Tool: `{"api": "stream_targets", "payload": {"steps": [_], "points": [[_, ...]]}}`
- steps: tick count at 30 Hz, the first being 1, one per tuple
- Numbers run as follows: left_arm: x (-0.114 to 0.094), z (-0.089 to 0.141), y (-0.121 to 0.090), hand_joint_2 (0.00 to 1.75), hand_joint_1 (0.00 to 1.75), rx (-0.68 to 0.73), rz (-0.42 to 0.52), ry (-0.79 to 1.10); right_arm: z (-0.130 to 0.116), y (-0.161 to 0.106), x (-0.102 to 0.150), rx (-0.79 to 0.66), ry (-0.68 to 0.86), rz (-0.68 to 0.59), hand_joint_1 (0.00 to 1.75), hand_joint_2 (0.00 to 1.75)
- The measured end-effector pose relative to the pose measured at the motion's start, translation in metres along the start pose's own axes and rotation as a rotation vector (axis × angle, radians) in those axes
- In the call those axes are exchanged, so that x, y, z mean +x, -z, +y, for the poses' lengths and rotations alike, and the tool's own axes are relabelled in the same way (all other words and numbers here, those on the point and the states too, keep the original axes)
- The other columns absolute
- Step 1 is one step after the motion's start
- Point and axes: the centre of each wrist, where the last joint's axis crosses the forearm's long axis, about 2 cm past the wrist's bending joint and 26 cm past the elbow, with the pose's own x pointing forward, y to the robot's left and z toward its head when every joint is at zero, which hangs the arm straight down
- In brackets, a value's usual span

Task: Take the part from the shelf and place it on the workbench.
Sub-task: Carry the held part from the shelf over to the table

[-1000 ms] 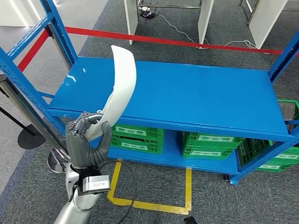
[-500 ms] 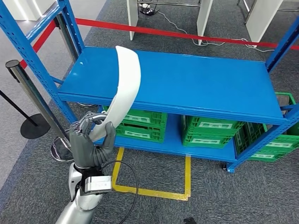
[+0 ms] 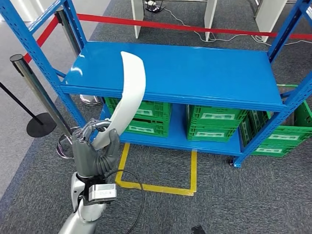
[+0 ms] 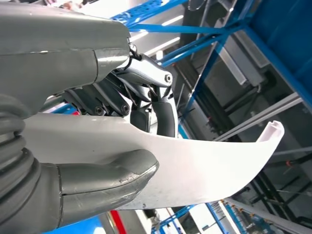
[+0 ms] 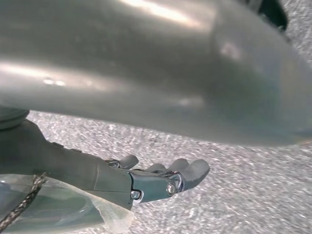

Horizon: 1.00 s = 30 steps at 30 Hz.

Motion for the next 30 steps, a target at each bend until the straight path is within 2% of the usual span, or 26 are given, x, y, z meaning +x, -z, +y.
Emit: {"api": "stream_targets", "payload": {"steps": [10,30], "points": [[0.0007,0.0,-0.0026,1.75,1.75,0.0,0.008,0.0,0.0021,-0.0006,-0.002,0.016,0.036,0.017,0.0,0.0],[0.0029,-0.0015,-0.0054,1.75,1.75,0.006,0.014,-0.023,0.0027,-0.0009,-0.0035,0.029,0.015,0.024,0.0,0.0]]}}
